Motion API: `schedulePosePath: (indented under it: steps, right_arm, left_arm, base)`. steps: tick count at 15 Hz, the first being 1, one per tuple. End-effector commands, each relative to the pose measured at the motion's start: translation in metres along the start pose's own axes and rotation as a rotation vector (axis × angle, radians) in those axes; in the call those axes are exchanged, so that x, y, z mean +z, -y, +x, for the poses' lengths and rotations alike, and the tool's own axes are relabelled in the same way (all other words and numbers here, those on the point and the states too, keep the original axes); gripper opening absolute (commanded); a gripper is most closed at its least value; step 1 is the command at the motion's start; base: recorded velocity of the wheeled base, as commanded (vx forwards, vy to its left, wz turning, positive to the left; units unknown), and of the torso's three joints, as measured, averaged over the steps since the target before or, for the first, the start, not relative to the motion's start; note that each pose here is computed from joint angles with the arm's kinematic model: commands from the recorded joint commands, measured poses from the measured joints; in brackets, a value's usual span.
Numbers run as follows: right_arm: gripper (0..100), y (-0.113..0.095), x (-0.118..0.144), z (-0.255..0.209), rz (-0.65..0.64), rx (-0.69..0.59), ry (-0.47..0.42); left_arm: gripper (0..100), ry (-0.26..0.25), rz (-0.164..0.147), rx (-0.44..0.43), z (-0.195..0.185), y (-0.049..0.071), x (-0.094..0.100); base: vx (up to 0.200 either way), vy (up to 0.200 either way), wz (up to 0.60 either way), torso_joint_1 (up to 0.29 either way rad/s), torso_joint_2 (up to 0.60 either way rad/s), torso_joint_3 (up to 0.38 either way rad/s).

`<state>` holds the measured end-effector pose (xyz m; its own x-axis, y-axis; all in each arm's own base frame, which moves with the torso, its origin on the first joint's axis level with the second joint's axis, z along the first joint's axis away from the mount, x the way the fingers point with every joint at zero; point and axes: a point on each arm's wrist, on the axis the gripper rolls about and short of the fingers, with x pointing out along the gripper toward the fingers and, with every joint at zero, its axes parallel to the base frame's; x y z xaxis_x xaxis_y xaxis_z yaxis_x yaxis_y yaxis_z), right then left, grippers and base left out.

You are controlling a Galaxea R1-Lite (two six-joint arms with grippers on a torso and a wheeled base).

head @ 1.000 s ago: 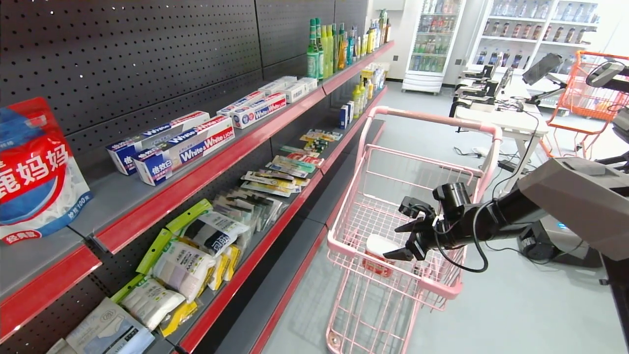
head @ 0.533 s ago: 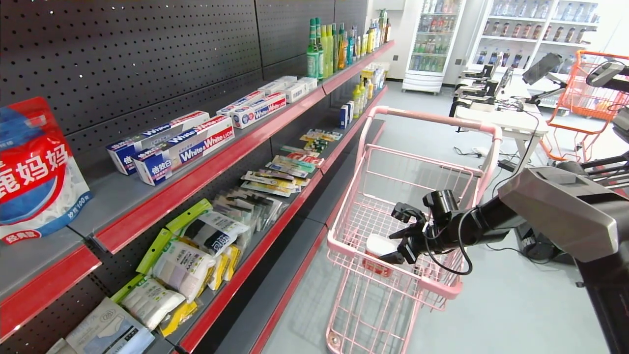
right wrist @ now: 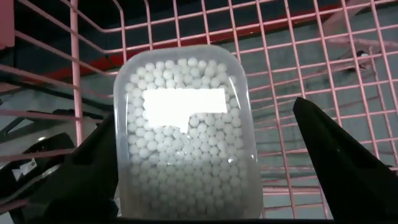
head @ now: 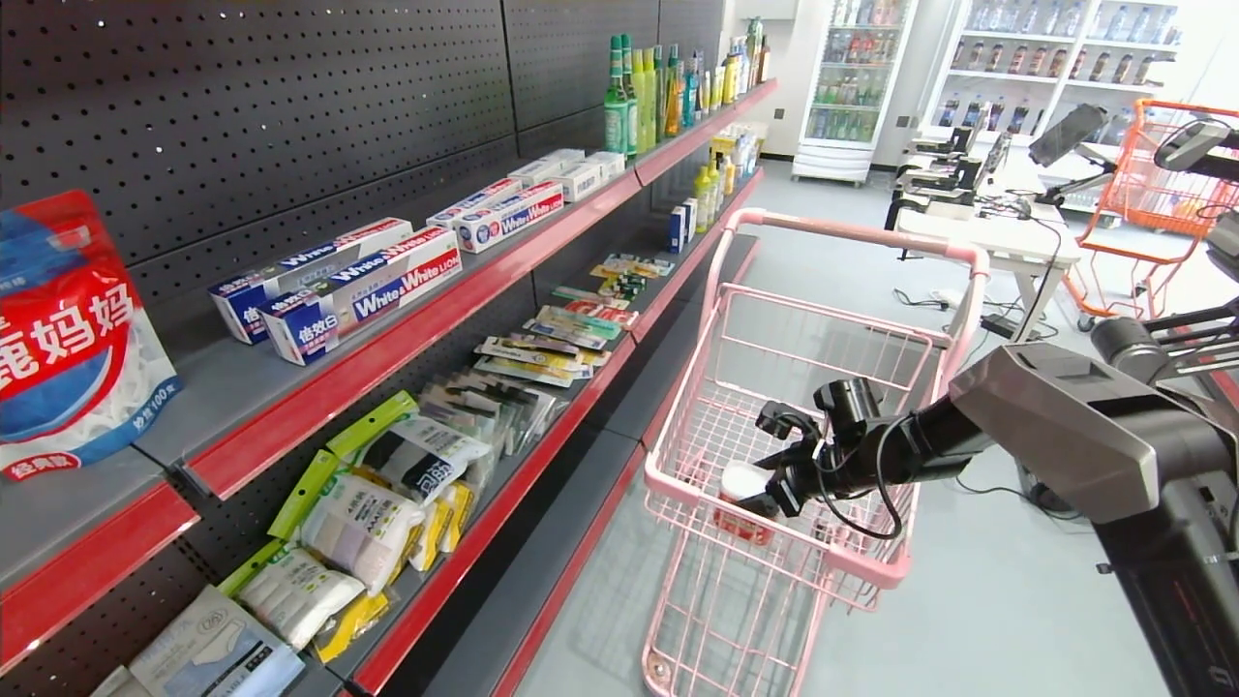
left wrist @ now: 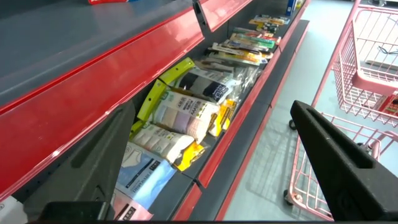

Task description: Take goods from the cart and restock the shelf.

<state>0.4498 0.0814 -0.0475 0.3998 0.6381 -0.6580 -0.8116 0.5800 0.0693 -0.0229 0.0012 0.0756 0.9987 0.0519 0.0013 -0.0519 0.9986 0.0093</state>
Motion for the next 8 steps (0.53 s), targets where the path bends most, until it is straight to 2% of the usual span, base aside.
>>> schedulePosePath:
  steps: [1,8]
  right_arm:
    - [100,0.002,0.002,0.008,0.000,0.001,0.008]
    - [100,0.004,0.002,0.019,0.008,0.042,0.032]
  left_arm:
    - [100,-0.001,0.000,0.000,0.000,0.000,0.000]
    - [100,-0.001,0.000,0.000,0.000,0.000,0.000]
  base:
    - [0.000,0.000,0.00,0.000,0.00,0.000]
    - [0.000,0.000,0.00,0.000,0.00,0.000]
